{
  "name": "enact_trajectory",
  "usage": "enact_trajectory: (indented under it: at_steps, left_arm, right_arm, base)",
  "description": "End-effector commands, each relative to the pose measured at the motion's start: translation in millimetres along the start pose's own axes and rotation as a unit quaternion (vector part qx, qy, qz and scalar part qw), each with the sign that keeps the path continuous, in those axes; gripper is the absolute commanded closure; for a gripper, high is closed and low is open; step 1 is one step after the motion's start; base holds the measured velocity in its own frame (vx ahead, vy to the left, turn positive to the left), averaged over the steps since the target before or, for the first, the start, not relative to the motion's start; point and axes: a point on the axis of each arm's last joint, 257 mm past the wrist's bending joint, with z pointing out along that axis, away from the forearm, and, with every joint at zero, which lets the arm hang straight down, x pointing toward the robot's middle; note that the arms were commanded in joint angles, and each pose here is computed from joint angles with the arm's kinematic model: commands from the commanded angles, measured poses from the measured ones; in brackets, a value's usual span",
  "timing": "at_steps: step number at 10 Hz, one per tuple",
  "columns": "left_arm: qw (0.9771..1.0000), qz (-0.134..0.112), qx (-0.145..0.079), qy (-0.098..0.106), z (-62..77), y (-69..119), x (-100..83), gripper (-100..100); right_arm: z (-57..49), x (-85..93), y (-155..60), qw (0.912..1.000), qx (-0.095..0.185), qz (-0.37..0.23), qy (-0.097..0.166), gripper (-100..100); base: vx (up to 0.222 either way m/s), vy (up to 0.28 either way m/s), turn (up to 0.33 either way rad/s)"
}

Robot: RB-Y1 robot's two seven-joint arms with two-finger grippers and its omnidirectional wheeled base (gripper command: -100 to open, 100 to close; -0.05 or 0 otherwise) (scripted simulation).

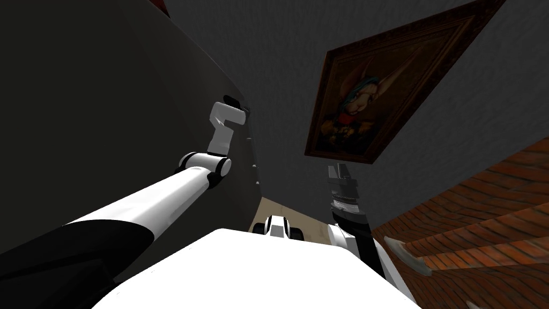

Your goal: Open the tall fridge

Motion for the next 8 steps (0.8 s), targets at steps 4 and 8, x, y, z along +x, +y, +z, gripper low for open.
enact_trajectory:
  at_steps: [4, 8]
  left_arm:
    - [0.9996, -0.01, 0.008, -0.025, -8.1, -23.2, -46.0, -100]
    - [0.9996, -0.01, 0.008, -0.025, -8.1, -23.2, -46.0, -100]
  right_arm:
    - [0.0, 0.0, 0.0, 1.0, 0.0, 0.0, 0.0, 0]
    - [0.0, 0.0, 0.0, 1.0, 0.0, 0.0, 0.0, 0]
  base:
    - [0.01, -0.016, -0.002]
    - [-0.005, 0.003, -0.001]
